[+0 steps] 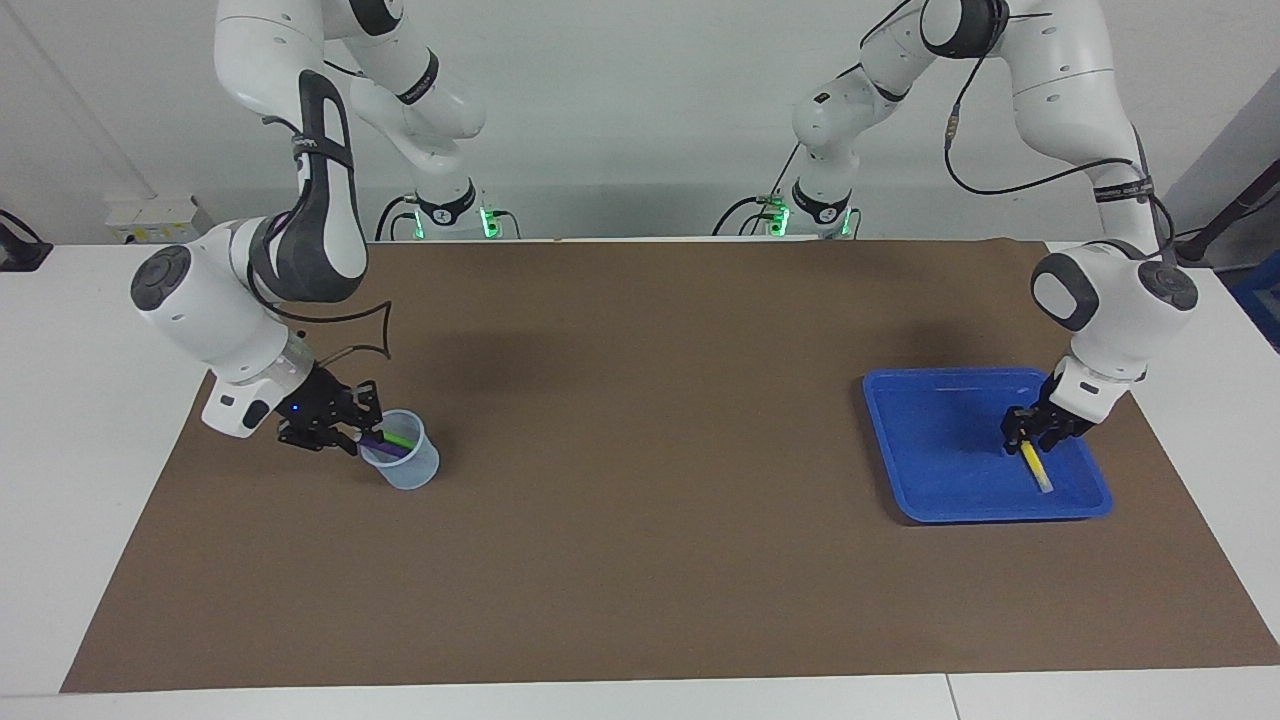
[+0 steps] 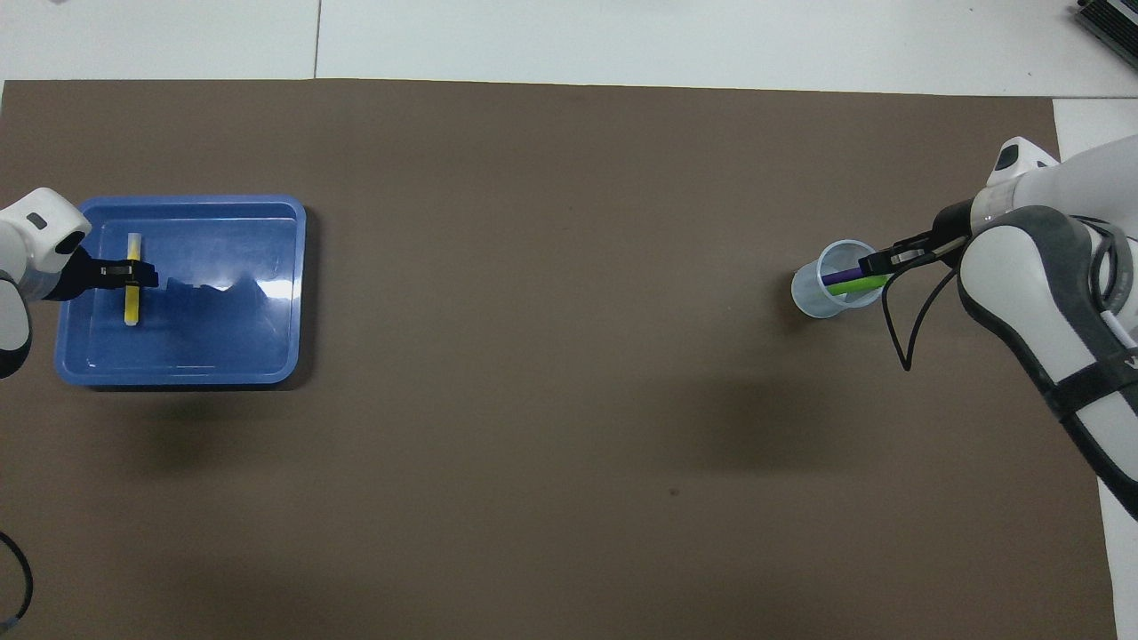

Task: Right arm passes pens to left for tray arrangement
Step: 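Lower the yellow pen into the blue tray with the left gripper, then open the left gripper and lift it away from the tray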

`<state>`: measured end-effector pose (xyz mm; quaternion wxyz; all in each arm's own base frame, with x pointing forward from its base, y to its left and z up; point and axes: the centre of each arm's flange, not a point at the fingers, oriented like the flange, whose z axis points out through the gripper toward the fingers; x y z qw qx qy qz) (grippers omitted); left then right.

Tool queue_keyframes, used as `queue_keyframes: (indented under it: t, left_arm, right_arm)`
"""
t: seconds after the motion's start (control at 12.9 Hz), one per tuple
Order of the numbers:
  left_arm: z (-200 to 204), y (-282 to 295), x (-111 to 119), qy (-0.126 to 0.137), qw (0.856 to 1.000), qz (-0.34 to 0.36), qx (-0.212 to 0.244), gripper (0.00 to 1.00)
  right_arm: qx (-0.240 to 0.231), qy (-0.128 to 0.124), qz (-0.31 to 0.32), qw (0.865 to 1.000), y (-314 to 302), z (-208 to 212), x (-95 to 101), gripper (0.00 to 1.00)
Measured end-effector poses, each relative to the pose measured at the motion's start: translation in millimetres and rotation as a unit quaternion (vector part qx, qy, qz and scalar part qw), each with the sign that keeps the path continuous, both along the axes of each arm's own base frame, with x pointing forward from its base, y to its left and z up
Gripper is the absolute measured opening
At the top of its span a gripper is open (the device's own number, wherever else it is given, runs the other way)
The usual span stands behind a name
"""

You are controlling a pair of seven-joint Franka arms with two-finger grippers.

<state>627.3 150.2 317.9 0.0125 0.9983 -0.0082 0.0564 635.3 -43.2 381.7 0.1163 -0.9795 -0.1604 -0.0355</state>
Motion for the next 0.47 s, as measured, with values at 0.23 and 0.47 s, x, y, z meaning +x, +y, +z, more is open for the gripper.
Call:
queue_keyframes:
  t: [0.23, 0.47]
  left_arm:
    - [37, -7, 12, 0.016, 1.0, 0.001, 0.0, 0.7]
    - [62, -32, 20, 0.019, 0.999, 0.029, -0.005, 0.77]
  right_arm:
    - [0.0, 0.0, -0.003, 1.0, 0, 0, 0.2, 0.33]
    - [0.0, -0.001, -0.004, 1.0, 0, 2, 0.8, 0.25]
